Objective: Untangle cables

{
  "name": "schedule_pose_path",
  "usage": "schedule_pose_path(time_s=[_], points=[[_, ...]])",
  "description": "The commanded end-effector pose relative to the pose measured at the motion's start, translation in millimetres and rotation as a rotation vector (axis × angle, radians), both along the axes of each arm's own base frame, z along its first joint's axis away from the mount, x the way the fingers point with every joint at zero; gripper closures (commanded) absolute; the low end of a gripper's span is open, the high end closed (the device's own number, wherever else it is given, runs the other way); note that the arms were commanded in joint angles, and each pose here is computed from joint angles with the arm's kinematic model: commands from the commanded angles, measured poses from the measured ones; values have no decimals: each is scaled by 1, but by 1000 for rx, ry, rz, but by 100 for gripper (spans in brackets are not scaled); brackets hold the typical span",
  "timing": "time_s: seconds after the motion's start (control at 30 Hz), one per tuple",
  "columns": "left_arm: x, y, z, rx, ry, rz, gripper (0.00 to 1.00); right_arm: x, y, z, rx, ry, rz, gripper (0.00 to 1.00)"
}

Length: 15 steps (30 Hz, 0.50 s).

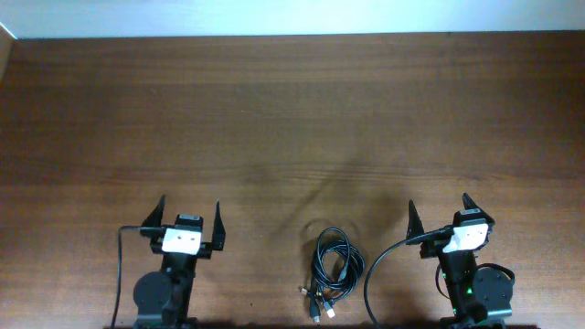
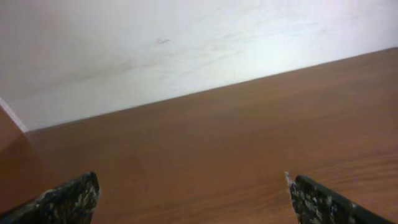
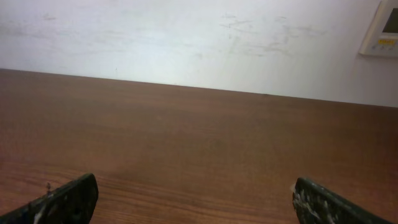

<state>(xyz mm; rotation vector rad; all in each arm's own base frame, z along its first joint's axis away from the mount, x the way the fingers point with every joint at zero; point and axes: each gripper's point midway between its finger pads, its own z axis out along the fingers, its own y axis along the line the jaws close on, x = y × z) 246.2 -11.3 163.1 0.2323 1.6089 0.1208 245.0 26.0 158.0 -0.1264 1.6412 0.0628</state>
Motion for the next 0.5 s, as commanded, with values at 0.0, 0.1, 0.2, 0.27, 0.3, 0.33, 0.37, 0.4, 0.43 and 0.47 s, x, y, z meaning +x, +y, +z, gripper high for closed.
schedule_pose_path(time_s=[0.0, 0.1, 0.2, 0.27, 0.3, 0.33, 0.37, 0.4, 0.43, 0.47], points=[[-1, -12, 10, -27, -40, -74, 1, 0, 1, -2, -5, 1, 9, 0], [-2, -16, 13, -33, -45, -98, 1, 0, 1, -2, -5, 1, 9, 1], [-6, -24, 16, -36, -15, -139, 1, 0, 1, -2, -5, 1, 9, 0], [-10, -26, 22, -38, 6, -154, 1, 0, 1, -2, -5, 1, 9, 0], [-10, -30, 24, -41, 21, -179, 1, 0, 1, -2, -5, 1, 9, 1], [-10, -32, 24, -43, 43, -189, 1, 0, 1, -2, -5, 1, 9, 0], [-8, -35, 24, -47, 72, -203, 1, 0, 1, -2, -5, 1, 9, 0], [-5, -35, 24, -51, 103, -203, 1, 0, 1, -2, -5, 1, 9, 0], [0, -41, 25, -61, 157, -238, 1, 0, 1, -2, -5, 1, 9, 0], [3, -45, 24, -68, 187, -262, 1, 0, 1, -2, -5, 1, 9, 0]])
